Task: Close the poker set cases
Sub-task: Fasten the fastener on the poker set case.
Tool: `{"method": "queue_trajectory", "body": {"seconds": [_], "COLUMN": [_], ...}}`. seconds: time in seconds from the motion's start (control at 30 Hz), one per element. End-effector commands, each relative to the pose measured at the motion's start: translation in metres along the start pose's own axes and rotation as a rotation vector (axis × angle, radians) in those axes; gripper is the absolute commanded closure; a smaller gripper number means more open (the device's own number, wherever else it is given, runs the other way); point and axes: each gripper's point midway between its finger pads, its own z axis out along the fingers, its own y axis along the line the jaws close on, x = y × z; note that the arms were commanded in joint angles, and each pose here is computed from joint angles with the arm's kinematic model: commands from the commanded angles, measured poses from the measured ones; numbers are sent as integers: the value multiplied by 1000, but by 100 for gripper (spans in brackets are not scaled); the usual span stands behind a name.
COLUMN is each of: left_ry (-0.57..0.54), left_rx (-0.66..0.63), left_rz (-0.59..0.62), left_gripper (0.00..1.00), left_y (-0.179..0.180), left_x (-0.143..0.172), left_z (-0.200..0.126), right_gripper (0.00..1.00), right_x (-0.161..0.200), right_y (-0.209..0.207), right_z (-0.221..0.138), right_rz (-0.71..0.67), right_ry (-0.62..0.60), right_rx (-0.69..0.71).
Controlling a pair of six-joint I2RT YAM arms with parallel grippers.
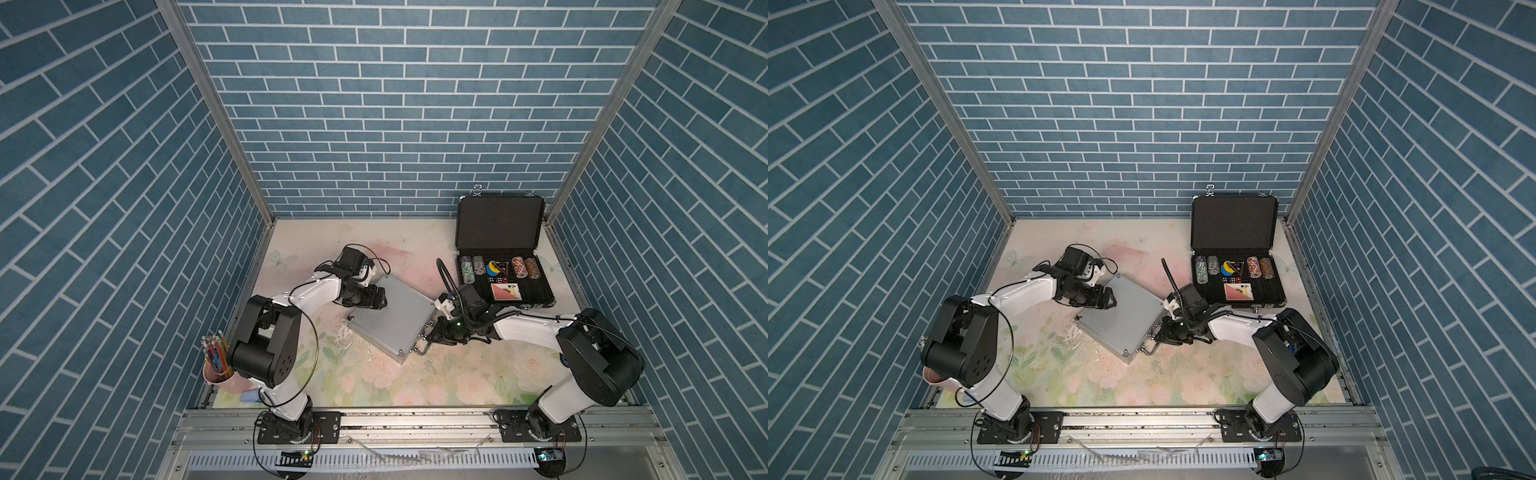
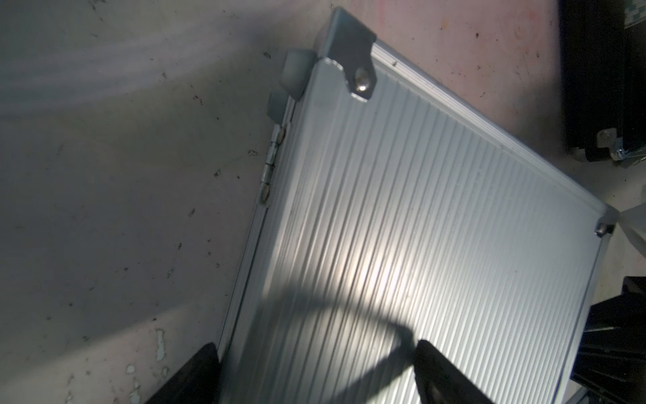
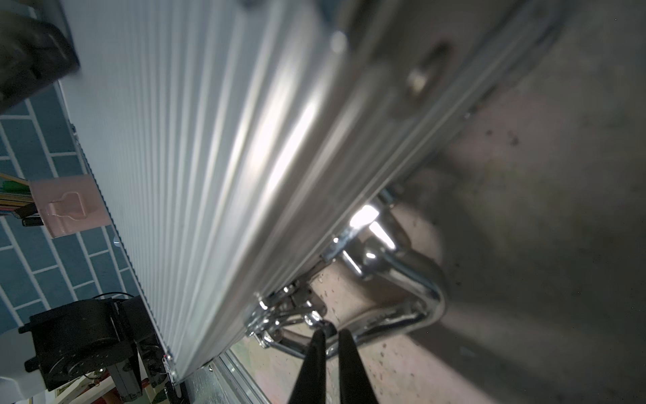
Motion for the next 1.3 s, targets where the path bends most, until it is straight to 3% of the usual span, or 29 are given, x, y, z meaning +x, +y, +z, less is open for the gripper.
{"method": "queue_trajectory", "body": {"seconds": [0.0,0.97,1.17,1.27], "left_ry": [214,254,239,172], "left_rx": [-72,-31,-40,-53], "left_rz": [-42,-51,-46,-47], "left_gripper": [13,13,13,10], "left_y": [16,14,13,9], "left_x": [61,75,69,53], "left_z": [16,26,23,8], "right_gripper": [89,88,85,80], "right_x": [-4,10,9,9], "right_y": [0,-3,-1,8], "right_z": [3,31,18,1], "right_rz": [33,37,29,4], "right_ry": [-3,56,47,45], "right_rx": [22,123,149,160]}}
